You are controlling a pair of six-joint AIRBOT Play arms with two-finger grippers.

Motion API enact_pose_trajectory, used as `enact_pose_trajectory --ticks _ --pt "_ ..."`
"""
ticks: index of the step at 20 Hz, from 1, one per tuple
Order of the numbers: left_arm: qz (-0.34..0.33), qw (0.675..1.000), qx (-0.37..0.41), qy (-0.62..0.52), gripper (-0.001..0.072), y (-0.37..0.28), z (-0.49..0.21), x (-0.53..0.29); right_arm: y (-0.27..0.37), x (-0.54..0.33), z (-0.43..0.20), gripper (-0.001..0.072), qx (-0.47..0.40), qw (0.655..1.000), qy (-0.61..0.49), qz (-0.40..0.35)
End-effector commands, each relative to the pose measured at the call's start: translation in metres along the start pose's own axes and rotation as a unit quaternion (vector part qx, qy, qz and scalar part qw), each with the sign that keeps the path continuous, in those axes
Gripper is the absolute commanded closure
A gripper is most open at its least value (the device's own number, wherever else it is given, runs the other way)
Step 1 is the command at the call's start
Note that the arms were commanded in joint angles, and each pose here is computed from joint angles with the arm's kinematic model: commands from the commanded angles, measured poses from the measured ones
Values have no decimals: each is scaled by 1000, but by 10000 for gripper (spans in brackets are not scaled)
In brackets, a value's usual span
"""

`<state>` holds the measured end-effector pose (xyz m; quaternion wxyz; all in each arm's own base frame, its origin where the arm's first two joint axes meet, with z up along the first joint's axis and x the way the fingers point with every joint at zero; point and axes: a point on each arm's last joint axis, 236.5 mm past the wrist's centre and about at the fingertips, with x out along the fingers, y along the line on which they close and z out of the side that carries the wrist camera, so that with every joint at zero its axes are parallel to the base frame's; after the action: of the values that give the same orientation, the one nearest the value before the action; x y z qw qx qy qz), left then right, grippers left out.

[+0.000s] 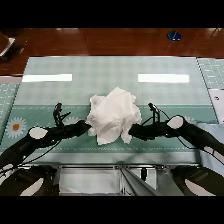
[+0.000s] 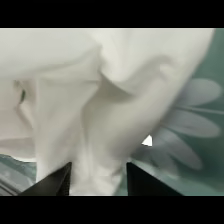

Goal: Fold the shirts.

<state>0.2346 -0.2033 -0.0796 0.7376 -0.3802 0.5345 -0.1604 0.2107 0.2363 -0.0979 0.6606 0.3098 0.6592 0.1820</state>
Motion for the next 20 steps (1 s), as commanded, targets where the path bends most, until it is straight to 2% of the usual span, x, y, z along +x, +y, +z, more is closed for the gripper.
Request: enact_pose_trajectory --ticks 1,3,6,8,10,12,14,17,20 --pt "0 1000 0 1 682 0 -1 0 7 16 10 435 -2 1000 0 10" --pt "-1 1000 0 -1 682 -1 1 0 20 21 16 691 -52 999 8 16" --pt "-43 998 24 -40 682 -34 40 -22 54 -15 42 692 -144 989 4 28" --pt "-87 987 53 -121 682 -77 97 -65 67 -78 89 692 -194 980 -50 -15" --pt "-130 959 85 -236 683 -134 167 -137 85 -175 147 692 -232 956 -156 -86" --pt "-166 926 134 -311 683 -193 207 -210 134 -290 178 693 -272 915 -280 -103" --pt "-195 885 193 -376 683 -251 223 -285 186 -386 167 692 -314 866 -375 -100" --pt "-220 827 281 -435 683 -322 207 -377 233 -481 113 693 -366 795 -470 -118" --pt "-199 774 362 -480 683 -361 171 -438 244 -533 56 693 -381 743 -533 -136"
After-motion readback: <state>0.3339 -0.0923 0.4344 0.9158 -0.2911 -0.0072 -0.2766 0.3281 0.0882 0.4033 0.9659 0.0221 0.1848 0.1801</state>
